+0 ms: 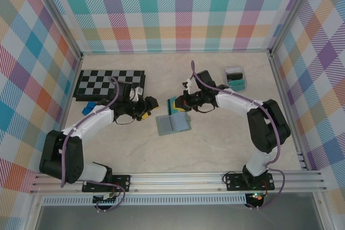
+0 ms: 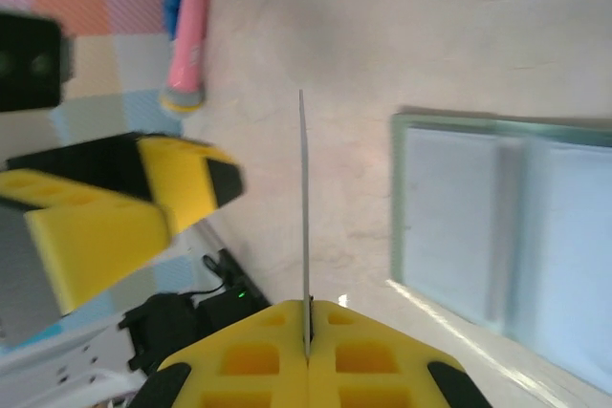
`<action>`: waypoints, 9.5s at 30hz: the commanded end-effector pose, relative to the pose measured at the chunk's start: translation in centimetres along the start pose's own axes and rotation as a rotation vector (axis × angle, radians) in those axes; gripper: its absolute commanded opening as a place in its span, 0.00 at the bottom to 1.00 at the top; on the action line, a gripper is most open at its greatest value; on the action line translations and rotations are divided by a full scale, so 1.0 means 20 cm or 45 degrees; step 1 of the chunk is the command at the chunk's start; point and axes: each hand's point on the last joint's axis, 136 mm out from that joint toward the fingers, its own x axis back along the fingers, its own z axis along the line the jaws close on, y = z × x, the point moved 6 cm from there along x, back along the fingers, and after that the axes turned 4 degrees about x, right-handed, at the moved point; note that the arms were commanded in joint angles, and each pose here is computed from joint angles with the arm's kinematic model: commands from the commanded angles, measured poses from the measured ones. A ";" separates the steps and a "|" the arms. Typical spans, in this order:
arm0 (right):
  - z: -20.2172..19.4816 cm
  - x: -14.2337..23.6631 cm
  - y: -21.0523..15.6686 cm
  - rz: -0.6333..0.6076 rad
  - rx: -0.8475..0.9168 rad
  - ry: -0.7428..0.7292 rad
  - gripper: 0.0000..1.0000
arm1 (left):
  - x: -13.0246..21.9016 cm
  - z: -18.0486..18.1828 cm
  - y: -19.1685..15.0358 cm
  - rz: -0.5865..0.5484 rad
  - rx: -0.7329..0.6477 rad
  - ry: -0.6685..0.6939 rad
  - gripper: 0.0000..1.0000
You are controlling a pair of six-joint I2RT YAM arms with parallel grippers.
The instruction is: Take the credit cards out of the card holder
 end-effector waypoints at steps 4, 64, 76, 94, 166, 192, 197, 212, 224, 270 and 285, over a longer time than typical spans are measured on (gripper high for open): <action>-0.13 0.27 0.03 -0.265 -0.116 -0.506 0.00 | 0.18 0.10 0.05 -0.243 0.013 0.336 0.94; -0.85 0.96 0.75 -1.117 -1.590 -1.154 0.00 | 0.03 0.07 0.14 -0.083 -0.134 0.353 1.00; -0.91 0.92 0.72 -1.100 -1.677 -1.197 0.04 | 0.01 0.09 0.14 -0.057 -0.129 0.363 1.00; -0.64 1.03 0.67 -1.021 -1.239 -1.072 0.45 | 0.04 0.07 0.09 -0.042 -0.119 0.314 1.00; -0.24 -0.30 -0.16 0.194 0.054 -0.648 0.12 | -0.47 0.20 -0.18 0.176 0.110 0.360 0.22; -0.38 -0.21 -0.19 0.200 0.000 -0.975 0.19 | -0.45 0.10 -0.17 0.243 0.037 0.274 0.23; -0.39 -0.21 -0.19 0.205 -0.006 -0.979 0.19 | -0.44 0.14 -0.17 0.216 0.029 0.374 0.26; -0.40 -0.24 -0.20 0.229 -0.023 -0.960 0.17 | -0.51 0.14 -0.18 0.286 0.048 0.305 0.21; -0.40 -0.26 -0.21 0.241 -0.030 -0.908 0.12 | -0.49 -0.03 -0.18 0.303 0.006 0.006 0.01; -0.41 -0.26 -0.22 0.242 -0.041 -0.924 0.11 | -0.51 0.09 -0.16 0.322 -0.058 0.320 0.22; -0.41 -0.26 -0.22 0.242 -0.039 -0.926 0.11 | -0.56 0.12 -0.17 0.331 -0.027 0.342 0.18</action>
